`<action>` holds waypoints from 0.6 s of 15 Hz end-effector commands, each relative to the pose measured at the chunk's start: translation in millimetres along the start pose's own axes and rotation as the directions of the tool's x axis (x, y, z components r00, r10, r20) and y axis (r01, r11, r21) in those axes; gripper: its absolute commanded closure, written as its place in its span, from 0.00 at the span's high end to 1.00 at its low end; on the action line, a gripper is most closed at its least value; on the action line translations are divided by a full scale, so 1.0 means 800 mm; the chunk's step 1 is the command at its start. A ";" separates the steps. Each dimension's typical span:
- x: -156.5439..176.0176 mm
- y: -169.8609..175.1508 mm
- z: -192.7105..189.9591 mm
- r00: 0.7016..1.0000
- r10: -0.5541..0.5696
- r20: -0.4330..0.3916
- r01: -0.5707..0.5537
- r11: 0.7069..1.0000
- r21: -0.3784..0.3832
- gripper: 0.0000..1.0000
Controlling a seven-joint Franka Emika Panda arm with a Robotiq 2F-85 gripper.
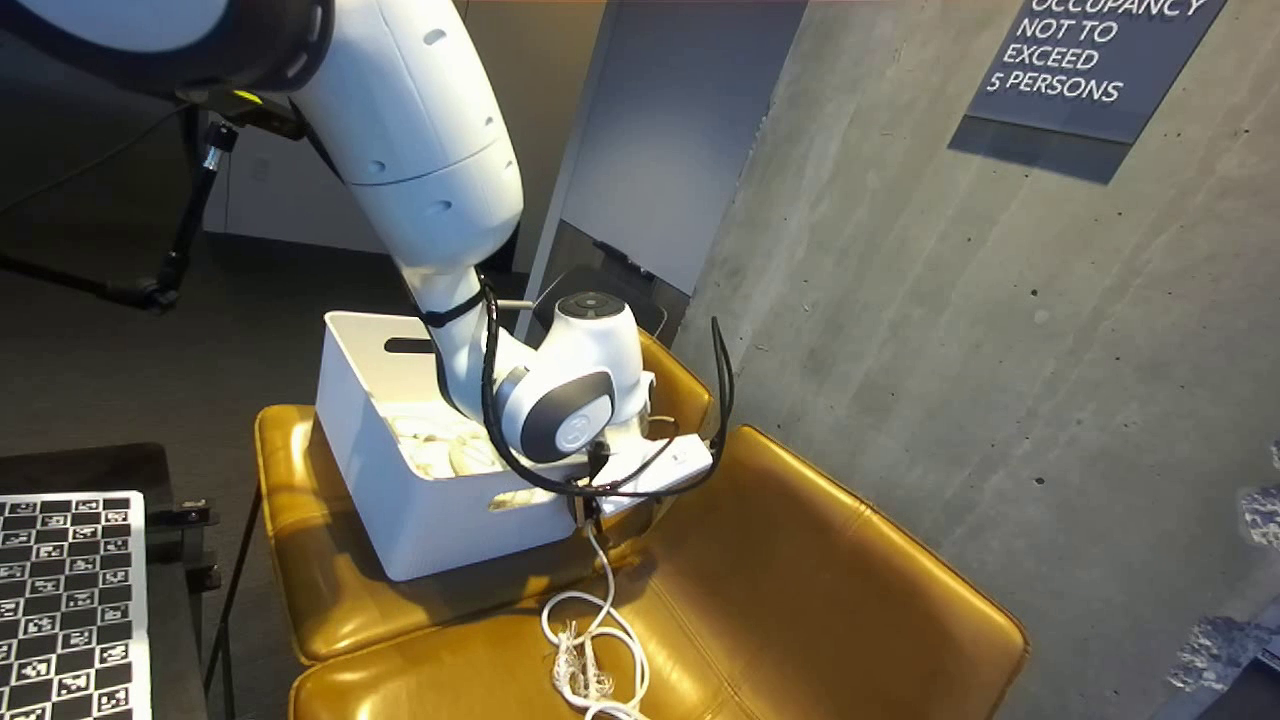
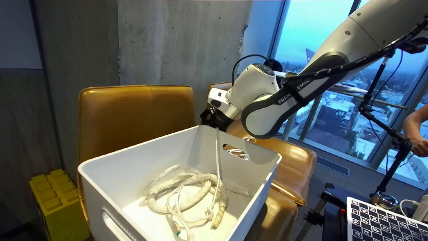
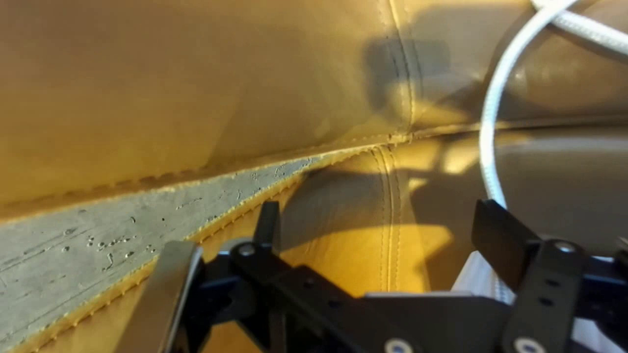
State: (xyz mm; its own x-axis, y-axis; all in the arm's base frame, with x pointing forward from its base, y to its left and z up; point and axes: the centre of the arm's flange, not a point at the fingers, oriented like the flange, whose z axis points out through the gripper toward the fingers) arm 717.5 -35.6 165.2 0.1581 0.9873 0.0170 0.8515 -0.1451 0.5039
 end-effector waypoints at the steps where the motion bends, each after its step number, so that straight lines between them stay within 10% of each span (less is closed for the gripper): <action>1: 0.003 0.011 -0.019 1.000 -0.017 0.018 0.018 0.999 -0.037 1.00; 9: -0.027 -0.013 -0.045 0.997 -0.042 0.069 0.044 0.999 -0.024 1.00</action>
State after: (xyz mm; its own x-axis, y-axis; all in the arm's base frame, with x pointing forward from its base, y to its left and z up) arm 711.5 -52.6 179.3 0.1506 0.9875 -0.0463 0.8484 -0.1051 0.5189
